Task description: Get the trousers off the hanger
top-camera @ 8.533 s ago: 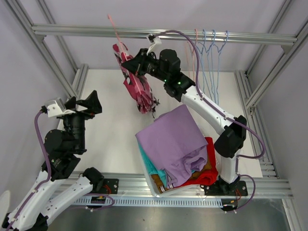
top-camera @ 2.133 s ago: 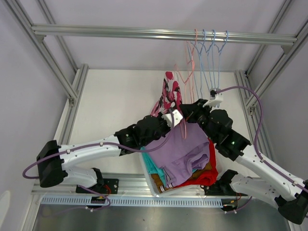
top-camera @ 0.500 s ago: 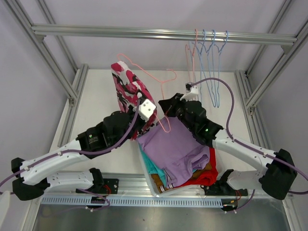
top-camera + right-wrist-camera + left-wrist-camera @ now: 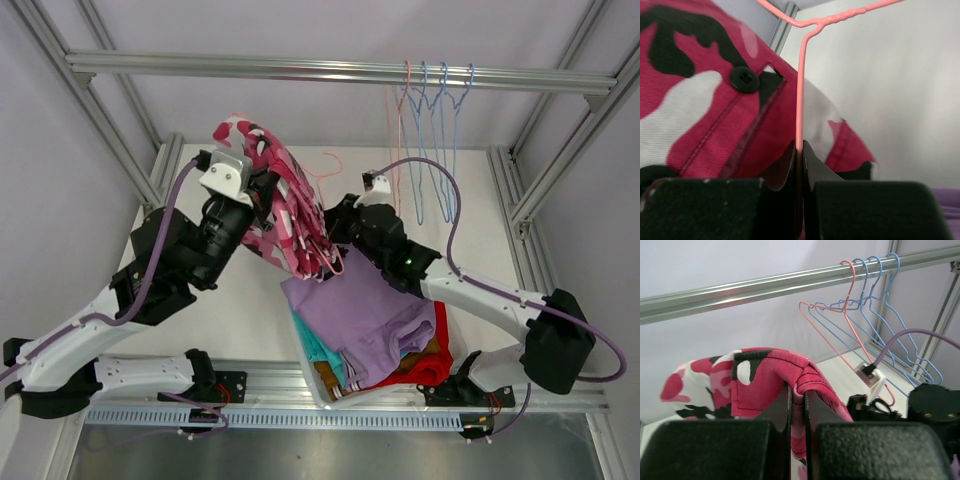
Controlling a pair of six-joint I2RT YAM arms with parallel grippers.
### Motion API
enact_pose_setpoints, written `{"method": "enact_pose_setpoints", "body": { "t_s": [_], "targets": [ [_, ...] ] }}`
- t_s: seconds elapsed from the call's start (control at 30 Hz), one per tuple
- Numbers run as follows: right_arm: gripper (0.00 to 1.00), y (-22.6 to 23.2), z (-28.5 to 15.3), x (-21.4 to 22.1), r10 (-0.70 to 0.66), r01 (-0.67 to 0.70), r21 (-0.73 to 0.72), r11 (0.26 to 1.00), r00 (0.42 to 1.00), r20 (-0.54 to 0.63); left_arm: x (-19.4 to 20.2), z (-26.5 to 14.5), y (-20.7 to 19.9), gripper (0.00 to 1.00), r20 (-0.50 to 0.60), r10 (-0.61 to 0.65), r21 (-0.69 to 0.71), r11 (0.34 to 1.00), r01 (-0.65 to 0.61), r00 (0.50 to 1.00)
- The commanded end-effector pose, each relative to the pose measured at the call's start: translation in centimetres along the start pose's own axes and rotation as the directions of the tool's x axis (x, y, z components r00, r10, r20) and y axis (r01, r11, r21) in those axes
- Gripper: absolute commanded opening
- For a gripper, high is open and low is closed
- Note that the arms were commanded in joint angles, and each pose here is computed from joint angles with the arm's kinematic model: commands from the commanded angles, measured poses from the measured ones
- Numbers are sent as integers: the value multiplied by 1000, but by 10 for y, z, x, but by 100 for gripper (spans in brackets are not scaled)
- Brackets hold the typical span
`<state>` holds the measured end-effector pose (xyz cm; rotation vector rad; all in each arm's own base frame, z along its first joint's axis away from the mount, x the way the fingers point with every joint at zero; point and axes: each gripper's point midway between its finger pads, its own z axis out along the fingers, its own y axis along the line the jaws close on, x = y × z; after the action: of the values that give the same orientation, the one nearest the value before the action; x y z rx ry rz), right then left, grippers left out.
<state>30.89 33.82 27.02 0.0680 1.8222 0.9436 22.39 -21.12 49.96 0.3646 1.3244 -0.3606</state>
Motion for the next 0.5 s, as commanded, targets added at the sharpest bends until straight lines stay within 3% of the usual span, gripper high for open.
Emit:
{"method": "enact_pose_setpoints", "body": {
  "t_s": [0.0, 0.27, 0.47],
  "targets": [
    [0, 12, 15, -4, -6, 6, -6, 1000, 1000, 10, -56, -5, 7, 0, 161, -154, 15, 988, 154, 975],
    [0, 5, 30, 15, -2, 2, -2, 1000, 1000, -20, -39, -9, 4, 1, 102, -86, 36, 996, 83, 991],
    [0, 17, 20, 4, 5, -5, -43, 999, 1000, -5, 28, -5, -13, 1, -60, 38, 66, 997, -34, 997]
  ]
}}
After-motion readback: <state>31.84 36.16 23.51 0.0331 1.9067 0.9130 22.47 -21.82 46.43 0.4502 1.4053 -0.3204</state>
